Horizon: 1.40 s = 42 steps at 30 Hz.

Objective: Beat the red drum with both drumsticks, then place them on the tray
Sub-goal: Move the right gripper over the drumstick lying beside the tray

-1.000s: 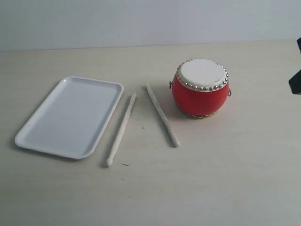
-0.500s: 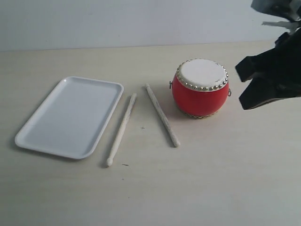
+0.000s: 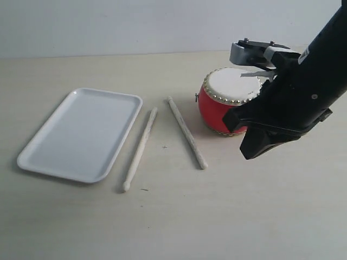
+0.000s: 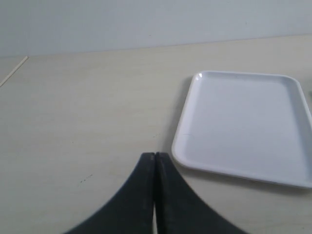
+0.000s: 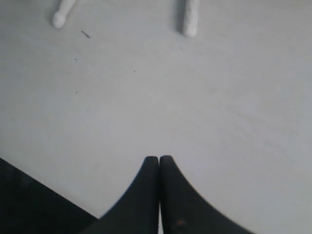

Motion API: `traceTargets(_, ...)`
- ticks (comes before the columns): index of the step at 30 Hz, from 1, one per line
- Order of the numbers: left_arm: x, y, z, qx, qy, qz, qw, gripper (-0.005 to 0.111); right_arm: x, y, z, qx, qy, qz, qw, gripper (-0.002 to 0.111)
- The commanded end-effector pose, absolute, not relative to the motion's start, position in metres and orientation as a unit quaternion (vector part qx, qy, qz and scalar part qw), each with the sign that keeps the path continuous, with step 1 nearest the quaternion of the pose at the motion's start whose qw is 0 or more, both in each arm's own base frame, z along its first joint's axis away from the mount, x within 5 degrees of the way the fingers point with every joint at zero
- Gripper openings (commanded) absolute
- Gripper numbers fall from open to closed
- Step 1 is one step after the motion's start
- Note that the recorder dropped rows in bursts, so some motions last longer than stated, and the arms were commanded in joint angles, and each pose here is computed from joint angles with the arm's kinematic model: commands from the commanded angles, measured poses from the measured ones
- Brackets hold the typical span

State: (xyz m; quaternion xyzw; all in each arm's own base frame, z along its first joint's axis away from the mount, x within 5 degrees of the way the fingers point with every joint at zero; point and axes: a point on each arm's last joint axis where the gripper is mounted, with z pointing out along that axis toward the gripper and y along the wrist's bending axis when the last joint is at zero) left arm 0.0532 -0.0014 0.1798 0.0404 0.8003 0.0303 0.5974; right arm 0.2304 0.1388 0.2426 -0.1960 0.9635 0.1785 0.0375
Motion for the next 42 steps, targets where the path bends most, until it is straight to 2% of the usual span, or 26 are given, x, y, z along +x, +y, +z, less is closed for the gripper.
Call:
traceTargets(1,0.053,-0.001,0.180,0.042,0.797,0.032,0.601,0.000,0.238,0.143,0.236,-0.196,0.963,0.177,0.047,0.000)
traceTargets(9,0.053,-0.001,0.180,0.042,0.797,0.032,0.601,0.000,0.247,0.147,0.223,-0.211,0.962,0.172,0.035,0.000)
traceTargets(20,0.053,-0.001,0.180,0.052,0.797,0.040,0.601,0.000,0.278,0.164,0.253,-0.226,0.953,0.185,0.082,0.000)
traceTargets(28,0.053,-0.001,0.180,0.062,0.796,0.047,0.600,0.000,0.283,0.198,0.251,-0.278,0.941,0.186,0.063,0.000)
traceTargets(31,0.053,-0.001,0.180,0.062,0.796,0.047,0.600,0.000,0.285,0.212,0.246,-0.342,0.920,0.182,0.066,0.000)
traceTargets(37,0.053,-0.001,0.180,0.062,0.796,0.047,0.600,0.000,0.296,0.237,0.243,-0.572,0.793,0.168,0.122,0.000)
traceTargets(42,0.053,-0.001,0.180,0.062,0.796,0.047,0.600,0.000,0.321,0.253,0.239,-0.653,0.722,0.147,0.173,0.000)
